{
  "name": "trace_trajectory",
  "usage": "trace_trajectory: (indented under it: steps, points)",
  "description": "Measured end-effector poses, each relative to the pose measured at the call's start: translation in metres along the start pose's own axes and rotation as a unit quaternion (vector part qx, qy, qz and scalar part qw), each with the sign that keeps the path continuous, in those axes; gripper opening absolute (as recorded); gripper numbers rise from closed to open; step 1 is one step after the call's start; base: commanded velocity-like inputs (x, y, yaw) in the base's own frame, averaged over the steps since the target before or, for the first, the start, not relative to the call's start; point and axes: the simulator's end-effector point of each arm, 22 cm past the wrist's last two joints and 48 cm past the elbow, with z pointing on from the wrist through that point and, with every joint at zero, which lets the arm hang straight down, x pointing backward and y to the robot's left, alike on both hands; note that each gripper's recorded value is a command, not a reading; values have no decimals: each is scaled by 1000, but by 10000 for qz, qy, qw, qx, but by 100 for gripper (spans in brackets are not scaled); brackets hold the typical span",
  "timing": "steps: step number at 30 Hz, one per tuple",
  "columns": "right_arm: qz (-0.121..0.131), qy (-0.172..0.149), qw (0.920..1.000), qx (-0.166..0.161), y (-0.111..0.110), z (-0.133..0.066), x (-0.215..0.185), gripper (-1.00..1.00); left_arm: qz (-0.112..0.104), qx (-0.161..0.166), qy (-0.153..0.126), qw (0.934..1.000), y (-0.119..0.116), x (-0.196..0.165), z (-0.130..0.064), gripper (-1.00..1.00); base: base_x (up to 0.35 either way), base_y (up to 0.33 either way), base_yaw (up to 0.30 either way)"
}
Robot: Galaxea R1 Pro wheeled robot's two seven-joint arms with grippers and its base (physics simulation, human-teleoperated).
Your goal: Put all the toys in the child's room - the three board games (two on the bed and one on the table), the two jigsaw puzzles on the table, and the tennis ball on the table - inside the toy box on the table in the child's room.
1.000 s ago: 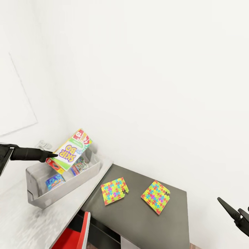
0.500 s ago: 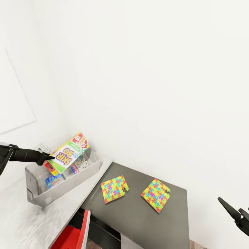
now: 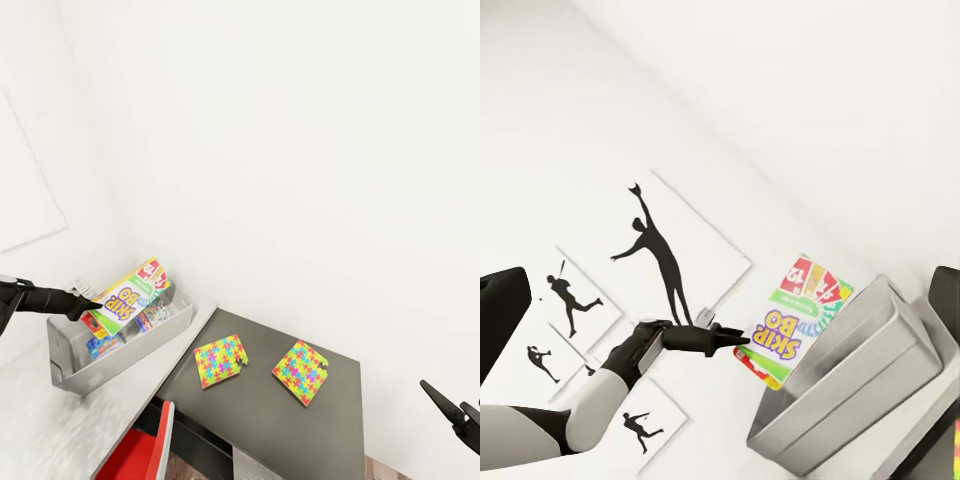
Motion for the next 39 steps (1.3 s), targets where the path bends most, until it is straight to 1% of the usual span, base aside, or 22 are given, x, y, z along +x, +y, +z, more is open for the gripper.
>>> trace_trajectory:
  steps: [27, 35, 39]
  points:
    - [134, 55, 9998, 155, -14, -1, 5, 100, -79, 39, 175, 9998, 5, 16, 19, -100, 0, 0, 0]
    - [171, 71, 9996, 203, -19, -1, 7, 100, -99, -230, 223, 9994, 19, 21, 24, -100, 0, 0, 0]
    - [189, 83, 9995, 229, -21, -2, 8, 100, -117, -258, 239, 9993, 21, 23, 26, -100, 0, 0, 0]
